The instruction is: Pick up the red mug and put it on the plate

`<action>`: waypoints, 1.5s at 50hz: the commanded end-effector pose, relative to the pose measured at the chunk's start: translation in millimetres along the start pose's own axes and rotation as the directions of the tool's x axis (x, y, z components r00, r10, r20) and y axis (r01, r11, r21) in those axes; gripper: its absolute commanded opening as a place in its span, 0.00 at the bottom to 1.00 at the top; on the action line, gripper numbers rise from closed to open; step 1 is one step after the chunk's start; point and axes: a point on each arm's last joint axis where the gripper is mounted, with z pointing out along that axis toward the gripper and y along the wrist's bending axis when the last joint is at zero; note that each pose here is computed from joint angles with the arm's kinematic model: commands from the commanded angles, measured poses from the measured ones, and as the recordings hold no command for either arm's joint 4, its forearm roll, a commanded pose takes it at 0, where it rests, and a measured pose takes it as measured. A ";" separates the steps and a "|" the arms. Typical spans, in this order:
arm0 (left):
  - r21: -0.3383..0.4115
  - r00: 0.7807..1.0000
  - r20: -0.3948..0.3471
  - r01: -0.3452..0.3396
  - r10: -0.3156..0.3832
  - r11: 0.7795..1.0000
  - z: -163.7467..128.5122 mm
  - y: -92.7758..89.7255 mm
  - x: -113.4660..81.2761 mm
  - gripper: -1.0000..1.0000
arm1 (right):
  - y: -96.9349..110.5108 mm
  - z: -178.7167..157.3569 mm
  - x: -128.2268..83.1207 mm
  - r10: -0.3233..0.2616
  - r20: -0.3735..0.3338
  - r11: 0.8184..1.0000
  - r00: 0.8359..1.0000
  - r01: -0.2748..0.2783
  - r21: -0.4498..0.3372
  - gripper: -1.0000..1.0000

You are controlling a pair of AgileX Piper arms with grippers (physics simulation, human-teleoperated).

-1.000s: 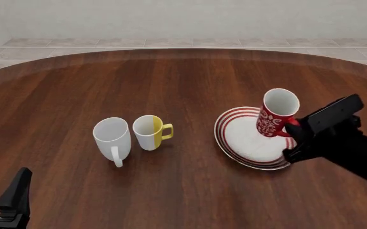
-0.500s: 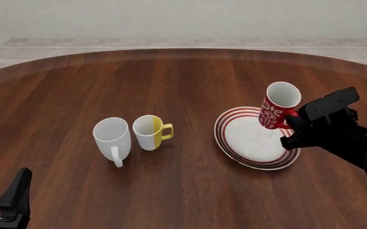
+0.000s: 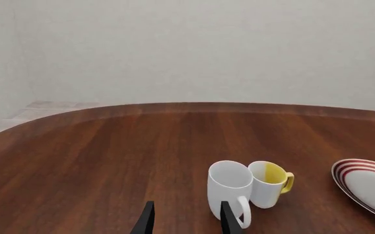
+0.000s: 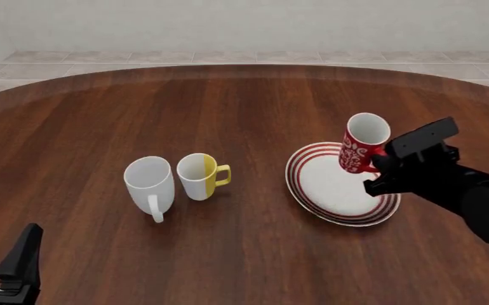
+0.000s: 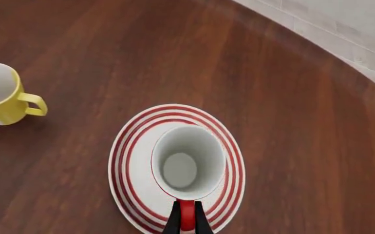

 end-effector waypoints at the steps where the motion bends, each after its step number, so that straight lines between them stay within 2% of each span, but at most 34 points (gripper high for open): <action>1: 0.000 1.000 -0.002 0.000 0.000 1.000 0.1 -0.1 -1.6 1.00 | -1.8 9.3 2.1 0.009 -0.009 1.000 1.000 -0.009 0.006 0.00; 33: 0.000 1.000 -0.001 0.000 0.000 1.000 0.1 0.0 -1.2 1.00 | 2.8 21.7 15.6 0.006 -0.036 1.000 0.999 -0.007 -0.005 0.00; 50: 0.001 1.000 0.003 -0.006 0.006 1.000 -0.1 -0.1 -2.8 1.00 | 4.8 32.8 23.9 0.027 -0.059 1.000 0.998 -0.028 -0.009 0.00; 75: 0.001 1.000 0.003 -0.006 0.006 1.000 -0.1 -0.1 -0.4 1.00 | 9.1 42.1 31.6 0.018 -0.077 1.000 0.997 -0.020 -0.021 0.00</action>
